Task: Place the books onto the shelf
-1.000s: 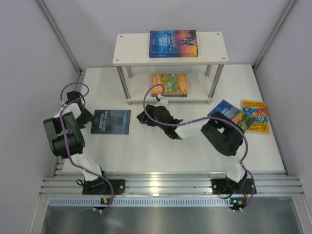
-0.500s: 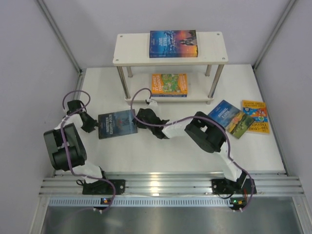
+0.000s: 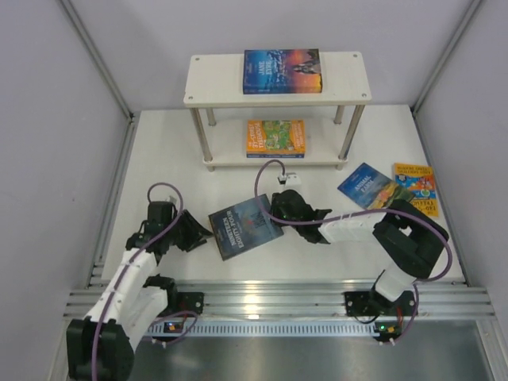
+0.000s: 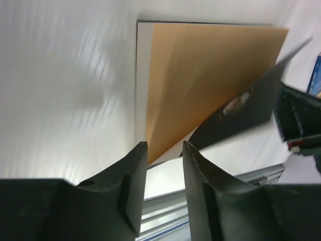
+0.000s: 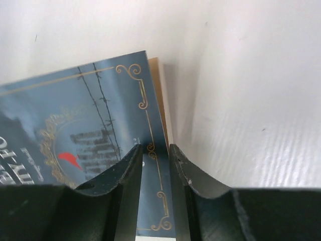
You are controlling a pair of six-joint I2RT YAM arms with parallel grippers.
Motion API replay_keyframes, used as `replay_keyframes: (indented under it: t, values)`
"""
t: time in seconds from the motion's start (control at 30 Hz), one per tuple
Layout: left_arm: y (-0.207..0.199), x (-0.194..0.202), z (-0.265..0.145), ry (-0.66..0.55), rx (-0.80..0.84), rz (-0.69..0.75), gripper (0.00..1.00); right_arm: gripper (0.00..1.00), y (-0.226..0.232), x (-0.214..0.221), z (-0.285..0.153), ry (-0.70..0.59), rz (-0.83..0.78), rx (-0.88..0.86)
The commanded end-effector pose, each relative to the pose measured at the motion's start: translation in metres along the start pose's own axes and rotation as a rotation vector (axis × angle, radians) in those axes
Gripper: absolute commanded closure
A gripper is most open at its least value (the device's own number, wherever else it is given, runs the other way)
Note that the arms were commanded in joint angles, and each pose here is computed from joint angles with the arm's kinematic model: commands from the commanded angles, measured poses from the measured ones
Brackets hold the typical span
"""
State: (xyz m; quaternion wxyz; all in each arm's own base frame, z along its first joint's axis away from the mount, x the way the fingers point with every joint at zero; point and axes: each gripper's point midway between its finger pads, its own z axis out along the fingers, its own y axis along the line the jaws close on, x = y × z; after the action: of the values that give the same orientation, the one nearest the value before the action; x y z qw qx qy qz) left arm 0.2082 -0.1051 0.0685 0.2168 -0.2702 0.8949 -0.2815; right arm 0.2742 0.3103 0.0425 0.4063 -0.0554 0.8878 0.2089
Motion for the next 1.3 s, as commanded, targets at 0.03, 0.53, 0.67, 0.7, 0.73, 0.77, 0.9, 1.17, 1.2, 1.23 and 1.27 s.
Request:
replay_keyframes:
  t: [0.03,0.53,0.67,0.7,0.73,0.77,0.9,1.17,1.2,1.23,1.27]
  values:
    - [0.011,0.028,-0.011,0.032,-0.013,-0.086,0.55,0.72,-0.010,-0.041,-0.008,-0.097,-0.080,-0.003]
    - [-0.074,-0.061,0.008,-0.088,0.105,0.155,0.45,0.37,0.001,-0.030,-0.091,0.004,0.470,-0.065]
    - [-0.071,-0.075,0.036,-0.088,-0.119,0.300,0.45,0.34,0.014,-0.011,-0.092,-0.036,0.680,-0.116]
    - [-0.061,-0.073,0.047,-0.074,-0.178,0.320,0.45,0.34,0.022,-0.007,-0.093,-0.026,0.682,-0.124]
    - [-0.063,-0.066,0.053,-0.059,-0.172,0.341,0.45,0.33,0.018,0.001,-0.087,-0.019,0.671,-0.077]
    - [-0.057,-0.058,0.059,-0.036,-0.177,0.351,0.45,0.32,0.020,0.004,-0.085,-0.011,0.679,-0.061]
    - [-0.038,-0.030,0.081,0.038,-0.186,0.400,0.45,0.30,0.026,0.017,-0.073,0.002,0.677,-0.030]
    - [-0.019,0.040,0.089,0.185,-0.121,0.389,0.50,0.29,0.004,0.013,-0.040,-0.013,0.504,-0.020]
    - [-0.019,0.044,0.088,0.193,-0.114,0.375,0.51,0.29,0.001,-0.002,-0.035,-0.041,0.515,-0.053]
    - [-0.020,0.054,0.088,0.214,-0.090,0.369,0.53,0.29,0.005,-0.001,-0.035,-0.012,0.476,-0.109]
    - [-0.024,0.059,0.086,0.223,-0.076,0.349,0.54,0.29,0.003,-0.004,-0.034,-0.017,0.470,-0.130]
